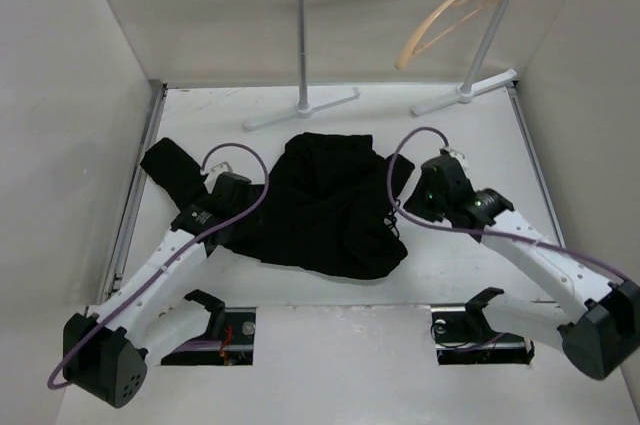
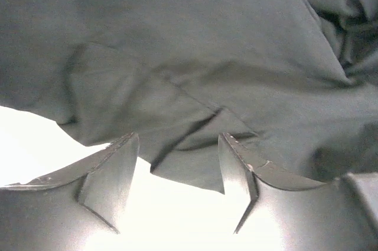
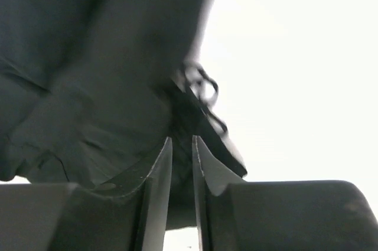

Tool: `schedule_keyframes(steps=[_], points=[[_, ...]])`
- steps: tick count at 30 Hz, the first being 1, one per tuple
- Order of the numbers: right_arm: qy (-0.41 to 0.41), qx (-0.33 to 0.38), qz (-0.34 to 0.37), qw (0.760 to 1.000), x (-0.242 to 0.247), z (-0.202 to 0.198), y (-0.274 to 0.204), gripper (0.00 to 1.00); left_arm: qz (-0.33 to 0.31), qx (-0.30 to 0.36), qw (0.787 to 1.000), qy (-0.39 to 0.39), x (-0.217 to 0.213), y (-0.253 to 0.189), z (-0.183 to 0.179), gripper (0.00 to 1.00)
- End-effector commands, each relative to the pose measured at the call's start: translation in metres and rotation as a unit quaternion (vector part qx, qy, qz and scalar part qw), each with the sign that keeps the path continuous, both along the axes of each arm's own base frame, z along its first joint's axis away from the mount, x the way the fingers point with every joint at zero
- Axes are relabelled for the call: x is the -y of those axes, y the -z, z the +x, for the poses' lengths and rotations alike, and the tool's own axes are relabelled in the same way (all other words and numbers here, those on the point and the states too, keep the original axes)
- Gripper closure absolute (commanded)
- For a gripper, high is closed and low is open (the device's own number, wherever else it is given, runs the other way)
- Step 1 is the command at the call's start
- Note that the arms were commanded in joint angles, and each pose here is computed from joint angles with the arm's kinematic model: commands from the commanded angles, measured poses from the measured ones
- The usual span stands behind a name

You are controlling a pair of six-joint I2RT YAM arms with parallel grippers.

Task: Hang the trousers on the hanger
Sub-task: Flatten out the trousers at the center of the board.

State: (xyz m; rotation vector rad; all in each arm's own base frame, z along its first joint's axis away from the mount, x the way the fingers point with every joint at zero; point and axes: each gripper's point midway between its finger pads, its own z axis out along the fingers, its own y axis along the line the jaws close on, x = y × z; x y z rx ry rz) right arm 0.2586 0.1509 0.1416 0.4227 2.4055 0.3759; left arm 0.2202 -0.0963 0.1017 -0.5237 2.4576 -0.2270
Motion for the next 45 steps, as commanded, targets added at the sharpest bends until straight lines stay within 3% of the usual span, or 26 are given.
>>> schedule_keyframes(steps=[1, 2, 4, 9, 14, 15, 17, 19, 21, 25, 29, 32, 36, 39, 40, 42, 44, 45], points=[[0.071, -0.04, 0.071, 0.994, 0.009, -0.026, 0.039, 0.62, 0.016, -0.003, 0.998, -0.065, -0.037, -0.002, -0.008, 0.42], [0.083, -0.043, 0.077, 0.993, 0.014, -0.033, 0.043, 0.46, 0.013, 0.0, 0.996, -0.086, -0.046, -0.002, -0.008, 0.4], [0.091, -0.056, 0.086, 0.991, 0.018, -0.045, 0.053, 0.34, -0.02, -0.008, 0.991, -0.135, -0.063, 0.007, -0.002, 0.37], [0.072, -0.148, 0.073, 0.984, 0.003, -0.074, 0.088, 0.34, -0.081, -0.034, 0.978, -0.19, -0.073, 0.037, 0.012, 0.39], [0.046, -0.173, 0.099, 0.979, -0.022, -0.077, 0.097, 0.36, -0.081, -0.029, 0.971, -0.223, -0.086, 0.051, 0.026, 0.46], [0.043, -0.18, 0.1, 0.978, -0.026, -0.076, 0.1, 0.37, -0.08, -0.03, 0.97, -0.226, -0.088, 0.053, 0.027, 0.47], [0.042, -0.186, 0.101, 0.976, -0.029, -0.068, 0.105, 0.54, -0.081, -0.026, 0.968, -0.235, -0.092, 0.056, 0.032, 0.51], [0.054, -0.15, 0.108, 0.981, -0.025, -0.044, 0.093, 0.82, -0.086, -0.007, 0.966, -0.243, -0.095, 0.053, 0.043, 0.68], [0.075, -0.069, 0.117, 0.988, -0.011, -0.005, 0.048, 0.93, -0.096, 0.009, 0.965, -0.244, -0.093, 0.045, 0.055, 0.83], [0.092, 0.074, 0.092, 0.989, 0.023, 0.039, -0.075, 0.94, -0.112, 0.049, 0.966, -0.226, -0.078, 0.011, 0.075, 0.94], [0.089, 0.147, 0.043, 0.984, 0.051, 0.015, -0.176, 0.94, -0.102, 0.108, 0.965, -0.216, -0.074, -0.04, 0.076, 0.95], [0.08, 0.106, 0.032, 0.991, 0.055, -0.035, -0.17, 0.94, -0.102, 0.118, 0.959, -0.237, -0.088, -0.052, 0.064, 0.96], [0.081, -0.049, 0.037, 0.995, 0.057, -0.123, -0.087, 0.94, -0.096, 0.117, 0.952, -0.266, -0.107, -0.062, 0.048, 0.96], [0.062, -0.153, 0.016, 0.986, 0.056, -0.17, -0.029, 0.93, -0.079, 0.121, 0.952, -0.269, -0.113, -0.07, 0.048, 0.96], [0.056, -0.164, 0.009, 0.985, 0.058, -0.177, -0.022, 0.87, -0.071, 0.124, 0.953, -0.269, -0.114, -0.075, 0.05, 0.94], [0.058, -0.165, -0.001, 0.985, 0.064, -0.179, -0.02, 0.76, -0.06, 0.123, 0.955, -0.263, -0.115, -0.079, 0.054, 0.93], [0.079, -0.117, -0.018, 0.99, 0.075, -0.16, -0.032, 0.57, -0.047, 0.126, 0.959, -0.248, -0.11, -0.083, 0.064, 0.88], [0.081, -0.11, -0.02, 0.99, 0.076, -0.157, -0.034, 0.55, -0.043, 0.124, 0.962, -0.238, -0.105, -0.083, 0.068, 0.87]])
